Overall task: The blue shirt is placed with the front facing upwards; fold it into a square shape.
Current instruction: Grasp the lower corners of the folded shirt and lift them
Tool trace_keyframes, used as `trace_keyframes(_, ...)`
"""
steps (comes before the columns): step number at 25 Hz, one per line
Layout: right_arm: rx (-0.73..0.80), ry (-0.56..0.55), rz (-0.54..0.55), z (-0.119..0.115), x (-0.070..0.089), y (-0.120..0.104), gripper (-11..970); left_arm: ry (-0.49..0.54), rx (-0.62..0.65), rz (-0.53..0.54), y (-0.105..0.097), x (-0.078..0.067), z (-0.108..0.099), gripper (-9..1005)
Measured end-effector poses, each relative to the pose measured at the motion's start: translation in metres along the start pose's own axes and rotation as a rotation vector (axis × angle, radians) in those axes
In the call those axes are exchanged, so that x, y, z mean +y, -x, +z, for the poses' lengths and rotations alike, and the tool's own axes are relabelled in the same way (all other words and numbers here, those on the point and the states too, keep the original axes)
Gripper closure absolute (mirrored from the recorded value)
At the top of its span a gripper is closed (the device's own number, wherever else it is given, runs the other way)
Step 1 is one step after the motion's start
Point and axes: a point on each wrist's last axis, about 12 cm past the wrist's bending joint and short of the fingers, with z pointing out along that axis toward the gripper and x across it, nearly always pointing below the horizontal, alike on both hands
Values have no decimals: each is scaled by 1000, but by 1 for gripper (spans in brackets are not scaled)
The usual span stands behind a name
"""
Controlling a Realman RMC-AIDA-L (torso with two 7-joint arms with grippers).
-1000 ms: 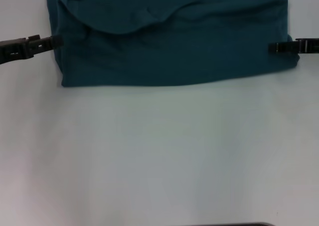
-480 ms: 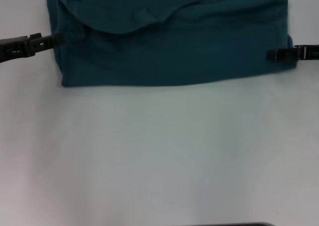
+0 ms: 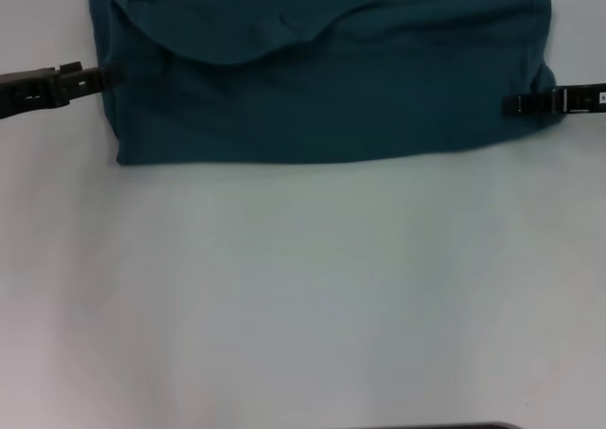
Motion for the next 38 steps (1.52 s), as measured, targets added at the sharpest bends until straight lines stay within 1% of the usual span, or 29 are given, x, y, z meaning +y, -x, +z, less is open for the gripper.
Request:
trace_keyframes(3,-1,-2,1,-1,-1,-1,425,-4,8,-1,-1,-1,1,148)
trace_keyframes(8,-6,-8,2,-3,-3,0,675,-4,35,-2,-4,-1,2,148)
trace_keyframes(14,-14,-16,-1,-5,-5,2,876,18,67,-17,-12,4,-2,148)
trace_keyframes(18,-14,-15,-5,-5,-4,4,906,48,99,-46,-21,9,0,148)
trace_keyframes(21,-14,-14,-7,-4,-3,5,913,67,112,-71,-26,12,8,148)
trace_keyframes(25,-15,-14,-5,-4,-3,6,913,66,126,-81,-29,12,16,148)
trace_keyframes(31,-16,-14,-6,-4,-3,6,913,58,168,-68,-32,8,27,149)
trace_keyframes(38,-17,-13,-6,-4,-2,6,912,53,178,-63,-33,5,33,151)
